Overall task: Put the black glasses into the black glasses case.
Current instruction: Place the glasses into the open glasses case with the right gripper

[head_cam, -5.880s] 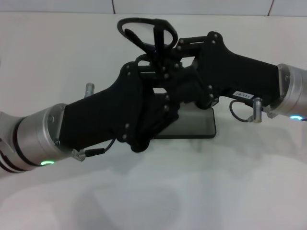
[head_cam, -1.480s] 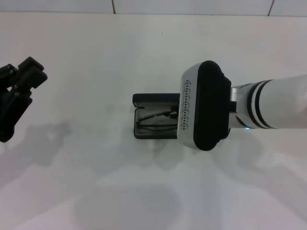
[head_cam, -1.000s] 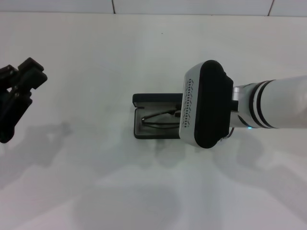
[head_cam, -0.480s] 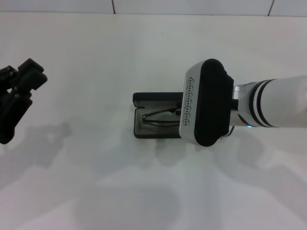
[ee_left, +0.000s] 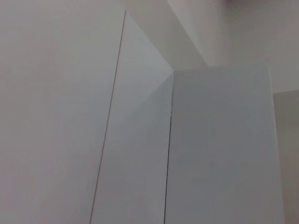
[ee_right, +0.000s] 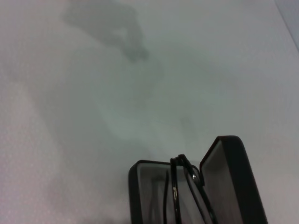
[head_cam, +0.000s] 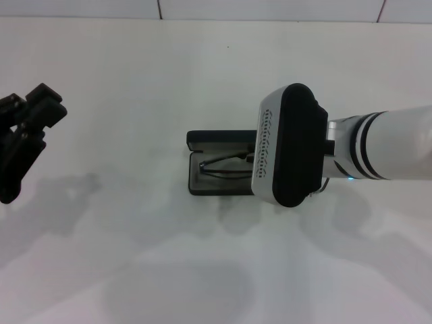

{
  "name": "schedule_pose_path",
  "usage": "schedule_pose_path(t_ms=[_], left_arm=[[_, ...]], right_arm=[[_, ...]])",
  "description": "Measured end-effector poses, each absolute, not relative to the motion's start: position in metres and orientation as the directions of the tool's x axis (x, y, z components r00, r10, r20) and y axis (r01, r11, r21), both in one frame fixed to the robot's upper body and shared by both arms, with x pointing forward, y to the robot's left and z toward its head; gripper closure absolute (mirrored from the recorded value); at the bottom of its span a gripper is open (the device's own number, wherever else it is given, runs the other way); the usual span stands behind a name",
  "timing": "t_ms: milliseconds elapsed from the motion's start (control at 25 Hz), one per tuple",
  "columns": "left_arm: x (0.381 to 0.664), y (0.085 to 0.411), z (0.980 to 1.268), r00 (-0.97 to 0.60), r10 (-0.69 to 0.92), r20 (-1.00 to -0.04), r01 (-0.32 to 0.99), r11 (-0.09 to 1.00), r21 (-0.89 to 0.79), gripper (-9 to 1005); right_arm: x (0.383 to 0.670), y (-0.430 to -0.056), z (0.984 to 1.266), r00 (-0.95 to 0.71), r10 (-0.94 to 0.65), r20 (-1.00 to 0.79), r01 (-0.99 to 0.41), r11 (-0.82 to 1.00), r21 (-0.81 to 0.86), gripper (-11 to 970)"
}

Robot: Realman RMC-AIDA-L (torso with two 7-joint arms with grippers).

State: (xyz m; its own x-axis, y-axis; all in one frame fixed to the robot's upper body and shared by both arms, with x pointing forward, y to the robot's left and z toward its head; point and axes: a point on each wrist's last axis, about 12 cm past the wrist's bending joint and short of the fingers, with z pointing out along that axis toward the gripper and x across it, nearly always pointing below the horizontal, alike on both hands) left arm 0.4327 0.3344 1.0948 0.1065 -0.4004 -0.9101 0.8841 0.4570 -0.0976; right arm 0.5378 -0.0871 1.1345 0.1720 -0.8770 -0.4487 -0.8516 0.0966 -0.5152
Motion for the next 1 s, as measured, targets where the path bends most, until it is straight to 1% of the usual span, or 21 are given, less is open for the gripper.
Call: schedule_pose_path(t_ms=[560,800,1000], left_arm=[[0.430,0.336,1.093,0.104,-0.399,-0.911,0.880,0.463,-0.103,846],[0.429,0.336,1.093,0.103,-0.399,-0.911,0.879,0.465,-0.104,846],[0.429,0.336,1.094,0.104,-0.396,-0.912,0.882,0.460,-0.099,846]], right_arm=[[0.536,-0.086,1.136,0.177,-0.873,-0.454,-0.852,0.095,-0.515,774],[0.528,-0.083,1.137,0.185,-0.867,-0.463,-0.862,0.084,-0.501,773],[0.518,-0.082,1.140,0.163,-0.850,-0.502,-0.885,0.099,-0.454,773]])
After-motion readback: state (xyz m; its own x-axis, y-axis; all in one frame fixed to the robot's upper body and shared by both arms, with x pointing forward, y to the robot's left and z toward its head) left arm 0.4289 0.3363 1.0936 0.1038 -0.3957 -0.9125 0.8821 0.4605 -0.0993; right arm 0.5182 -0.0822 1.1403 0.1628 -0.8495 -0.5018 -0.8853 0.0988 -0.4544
